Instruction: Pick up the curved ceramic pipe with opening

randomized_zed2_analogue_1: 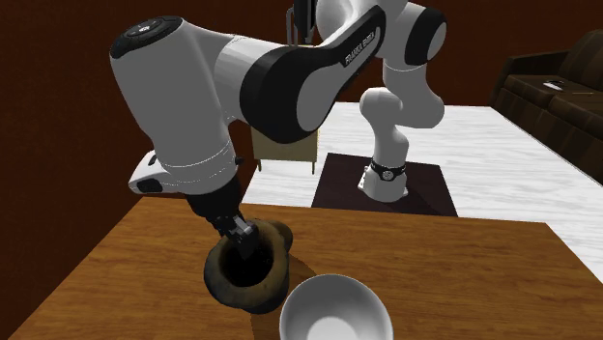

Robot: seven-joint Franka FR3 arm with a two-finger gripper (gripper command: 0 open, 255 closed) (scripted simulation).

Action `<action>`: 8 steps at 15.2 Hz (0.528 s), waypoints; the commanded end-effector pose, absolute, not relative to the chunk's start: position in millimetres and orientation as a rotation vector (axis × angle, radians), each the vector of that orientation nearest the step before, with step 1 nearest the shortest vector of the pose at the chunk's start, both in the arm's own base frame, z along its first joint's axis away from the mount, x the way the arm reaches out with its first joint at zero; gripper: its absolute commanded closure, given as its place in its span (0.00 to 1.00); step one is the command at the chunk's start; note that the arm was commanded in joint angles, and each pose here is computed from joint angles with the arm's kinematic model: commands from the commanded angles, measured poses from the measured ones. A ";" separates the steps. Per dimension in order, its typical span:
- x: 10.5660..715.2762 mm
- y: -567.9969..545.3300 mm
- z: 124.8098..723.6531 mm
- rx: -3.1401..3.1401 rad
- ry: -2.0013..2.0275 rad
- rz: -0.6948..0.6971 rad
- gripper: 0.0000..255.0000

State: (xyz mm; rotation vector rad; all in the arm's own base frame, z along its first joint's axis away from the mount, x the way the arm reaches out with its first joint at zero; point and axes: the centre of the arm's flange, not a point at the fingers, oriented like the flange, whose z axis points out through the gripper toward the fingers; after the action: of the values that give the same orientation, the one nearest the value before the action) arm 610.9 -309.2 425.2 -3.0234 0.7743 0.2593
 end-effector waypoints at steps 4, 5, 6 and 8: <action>610.9 -309.0 424.7 -3.023 0.774 0.260 1.00; 610.9 -309.1 424.8 -3.023 0.774 0.260 1.00; 610.8 -309.1 424.7 -3.023 0.774 0.260 1.00; 610.7 -309.3 429.6 -3.023 0.774 0.260 1.00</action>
State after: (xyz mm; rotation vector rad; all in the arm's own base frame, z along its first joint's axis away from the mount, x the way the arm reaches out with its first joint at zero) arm 610.8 -309.1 426.6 -3.0229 0.7737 0.2614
